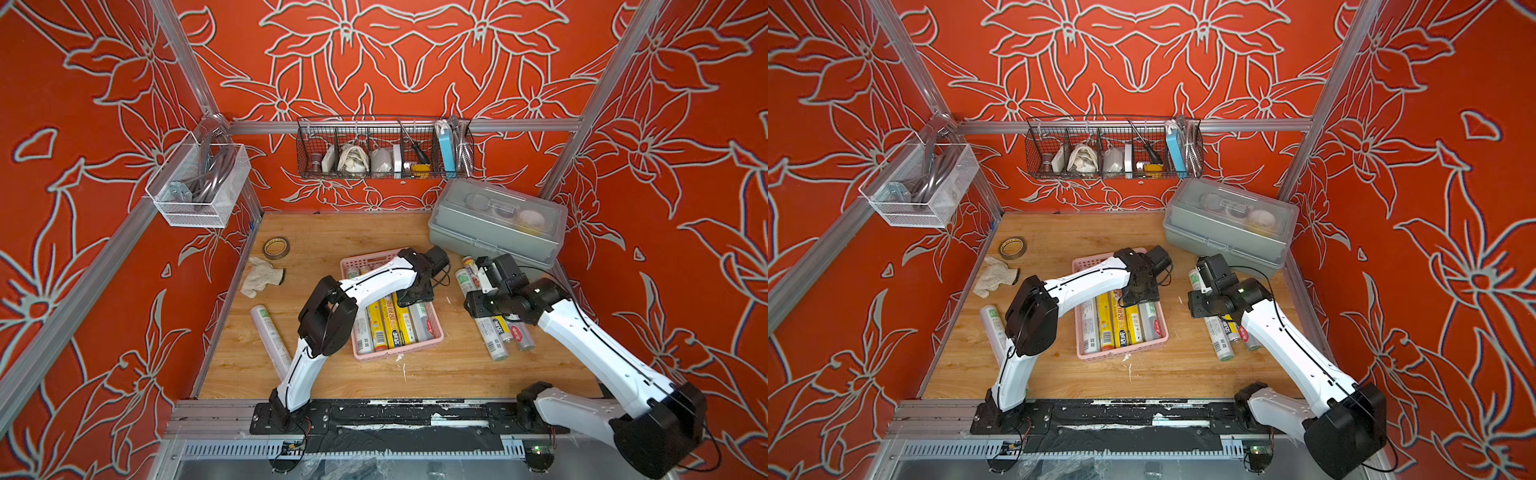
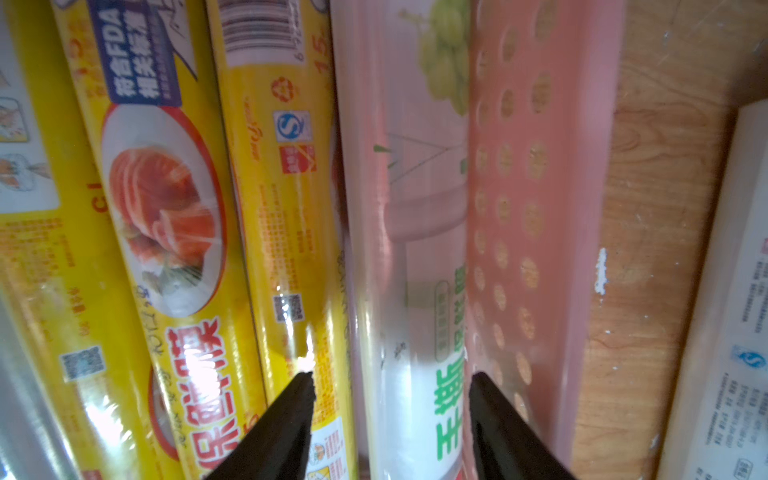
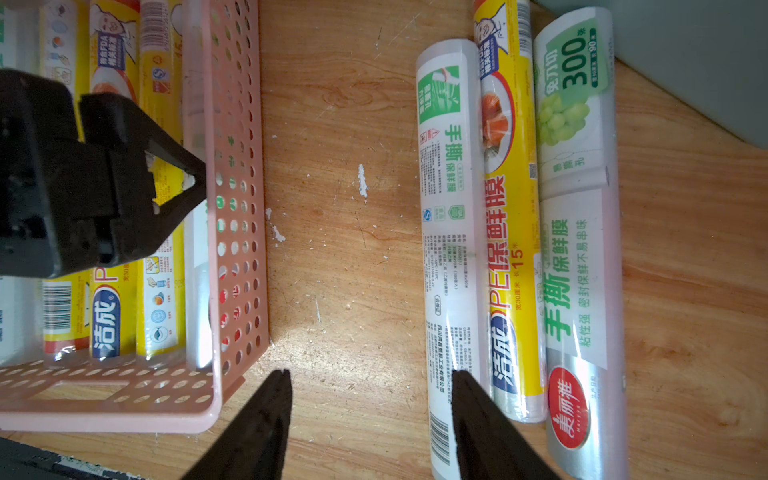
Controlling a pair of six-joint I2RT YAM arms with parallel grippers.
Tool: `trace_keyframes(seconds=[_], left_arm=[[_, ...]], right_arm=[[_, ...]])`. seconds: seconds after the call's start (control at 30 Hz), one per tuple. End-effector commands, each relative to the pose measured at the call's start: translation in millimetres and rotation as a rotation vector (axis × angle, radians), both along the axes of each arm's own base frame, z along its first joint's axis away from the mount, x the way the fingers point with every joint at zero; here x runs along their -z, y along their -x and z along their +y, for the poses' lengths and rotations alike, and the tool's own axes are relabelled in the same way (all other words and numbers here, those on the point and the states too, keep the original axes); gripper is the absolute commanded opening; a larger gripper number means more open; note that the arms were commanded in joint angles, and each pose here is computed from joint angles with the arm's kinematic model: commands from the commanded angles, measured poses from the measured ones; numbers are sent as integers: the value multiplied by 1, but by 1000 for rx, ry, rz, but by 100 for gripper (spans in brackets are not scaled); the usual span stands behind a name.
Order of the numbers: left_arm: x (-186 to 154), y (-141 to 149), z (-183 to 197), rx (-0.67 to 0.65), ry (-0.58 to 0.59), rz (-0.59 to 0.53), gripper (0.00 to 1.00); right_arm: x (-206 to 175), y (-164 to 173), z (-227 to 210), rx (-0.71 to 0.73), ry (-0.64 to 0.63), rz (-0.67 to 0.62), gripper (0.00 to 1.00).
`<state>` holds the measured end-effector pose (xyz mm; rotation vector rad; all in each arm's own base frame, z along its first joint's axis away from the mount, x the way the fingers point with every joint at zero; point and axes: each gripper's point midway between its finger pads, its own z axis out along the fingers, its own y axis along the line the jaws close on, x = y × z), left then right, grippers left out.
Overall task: Put the plastic wrap into the basket
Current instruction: Place the plastic wrap in the basket, then pick up the plastic wrap from the center of the board.
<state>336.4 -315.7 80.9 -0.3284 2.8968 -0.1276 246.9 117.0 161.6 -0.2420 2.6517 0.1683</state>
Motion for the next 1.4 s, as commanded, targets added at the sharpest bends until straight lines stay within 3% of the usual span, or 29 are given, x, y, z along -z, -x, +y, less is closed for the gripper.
trace_keyframes(seconds=[0.0,0.4,0.67,0.9,1.03,1.3,1.37], left_arm=[[-21,0,5,14,-1,-26,60],[-89,8,23,59,59,-166,58],[-142,30,83,51,13,-297,60],[-163,58,140,63,15,-383,60],[-166,74,162,119,42,-416,59],[-174,99,198,107,71,-466,68],[-175,103,207,97,64,-478,77]], right_arm=[[3,6,-3,-2,4,25,62],[1,6,-4,-16,22,31,62],[5,7,-4,-25,36,53,62],[20,3,-10,2,89,101,63],[30,1,-20,34,145,125,70],[50,-7,-23,43,174,166,74],[54,-10,-29,77,204,176,78]])
